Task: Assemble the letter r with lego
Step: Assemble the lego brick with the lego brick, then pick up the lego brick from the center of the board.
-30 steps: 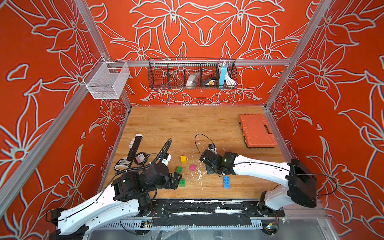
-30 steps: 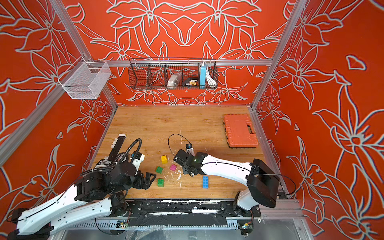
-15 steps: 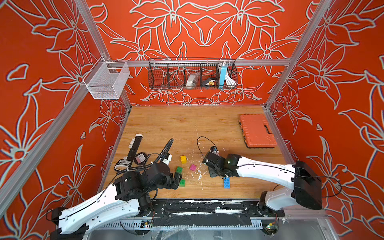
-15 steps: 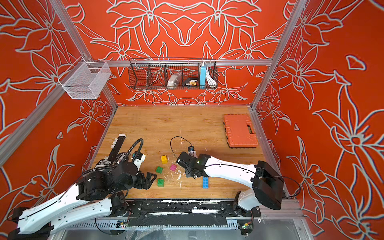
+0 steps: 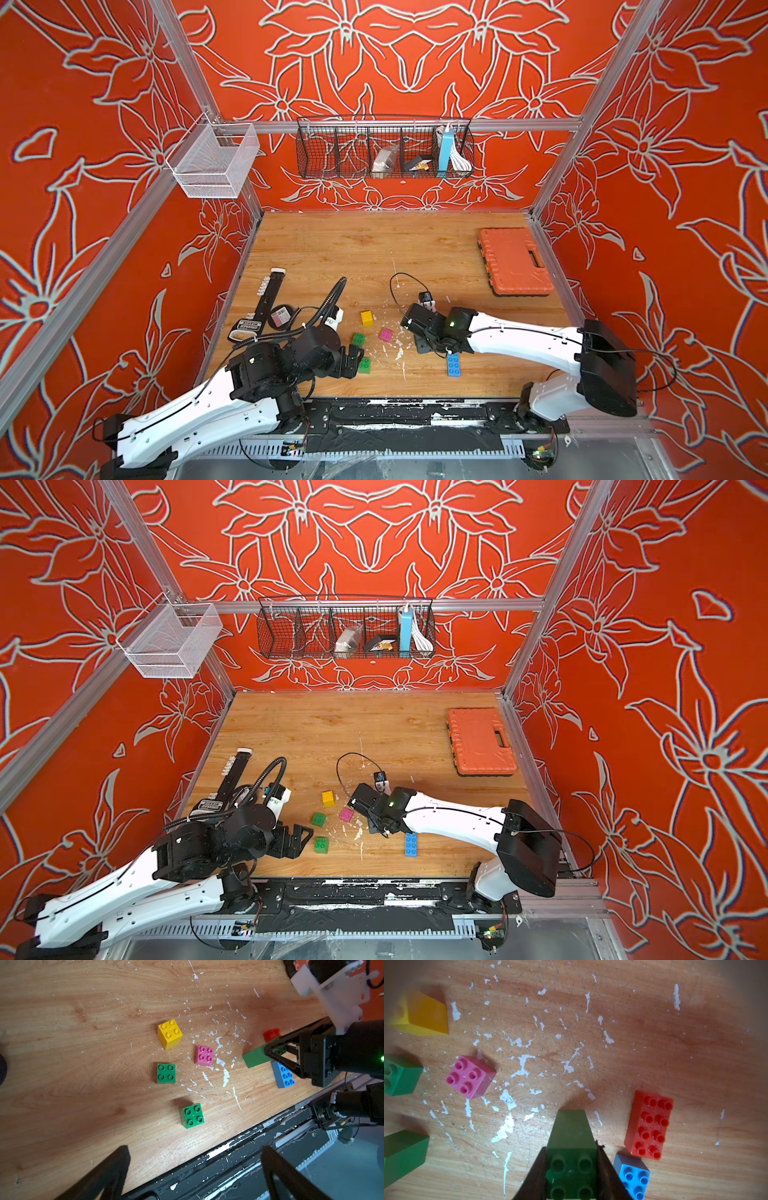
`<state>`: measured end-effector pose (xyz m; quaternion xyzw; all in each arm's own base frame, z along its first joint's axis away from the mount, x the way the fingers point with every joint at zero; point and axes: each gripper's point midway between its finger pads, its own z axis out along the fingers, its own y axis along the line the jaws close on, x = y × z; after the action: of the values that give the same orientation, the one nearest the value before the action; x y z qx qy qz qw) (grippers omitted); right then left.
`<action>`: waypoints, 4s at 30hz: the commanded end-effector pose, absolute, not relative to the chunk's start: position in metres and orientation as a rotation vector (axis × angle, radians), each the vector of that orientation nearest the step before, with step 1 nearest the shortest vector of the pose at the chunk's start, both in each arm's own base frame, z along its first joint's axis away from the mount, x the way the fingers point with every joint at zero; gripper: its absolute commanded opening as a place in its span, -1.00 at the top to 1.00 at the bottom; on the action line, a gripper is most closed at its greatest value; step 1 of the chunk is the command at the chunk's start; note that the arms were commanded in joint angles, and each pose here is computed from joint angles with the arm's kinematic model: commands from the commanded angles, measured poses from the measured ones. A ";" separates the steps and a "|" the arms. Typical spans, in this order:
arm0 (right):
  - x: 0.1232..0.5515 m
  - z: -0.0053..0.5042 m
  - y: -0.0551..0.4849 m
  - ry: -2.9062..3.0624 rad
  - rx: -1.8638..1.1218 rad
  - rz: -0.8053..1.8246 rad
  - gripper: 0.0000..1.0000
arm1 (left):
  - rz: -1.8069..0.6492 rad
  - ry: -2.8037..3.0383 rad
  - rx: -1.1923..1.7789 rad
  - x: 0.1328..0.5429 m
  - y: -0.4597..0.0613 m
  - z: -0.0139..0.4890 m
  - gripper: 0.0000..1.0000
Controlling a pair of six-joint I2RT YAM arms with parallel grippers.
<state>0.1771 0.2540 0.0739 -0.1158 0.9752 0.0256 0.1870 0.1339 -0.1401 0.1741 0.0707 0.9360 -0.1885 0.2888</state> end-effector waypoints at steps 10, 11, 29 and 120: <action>0.184 0.077 0.237 2.830 -0.537 -0.105 1.00 | -0.494 2.485 0.175 0.132 -0.133 0.179 -0.97; 0.193 0.084 0.239 2.812 -0.551 -0.099 1.00 | -0.503 2.476 0.168 0.132 -0.132 0.181 -0.97; 0.265 0.083 0.268 2.716 -0.603 0.071 1.00 | -0.511 2.468 0.165 0.131 -0.130 0.184 -0.97; 0.201 0.024 0.162 3.030 -0.165 0.045 0.41 | -0.478 2.487 0.200 0.132 -0.132 0.183 -0.97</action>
<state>0.2006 0.1677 0.0294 -0.0529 0.9966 0.0289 0.0562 0.1314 -0.1327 0.1814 0.0744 0.9354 -0.1821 0.2939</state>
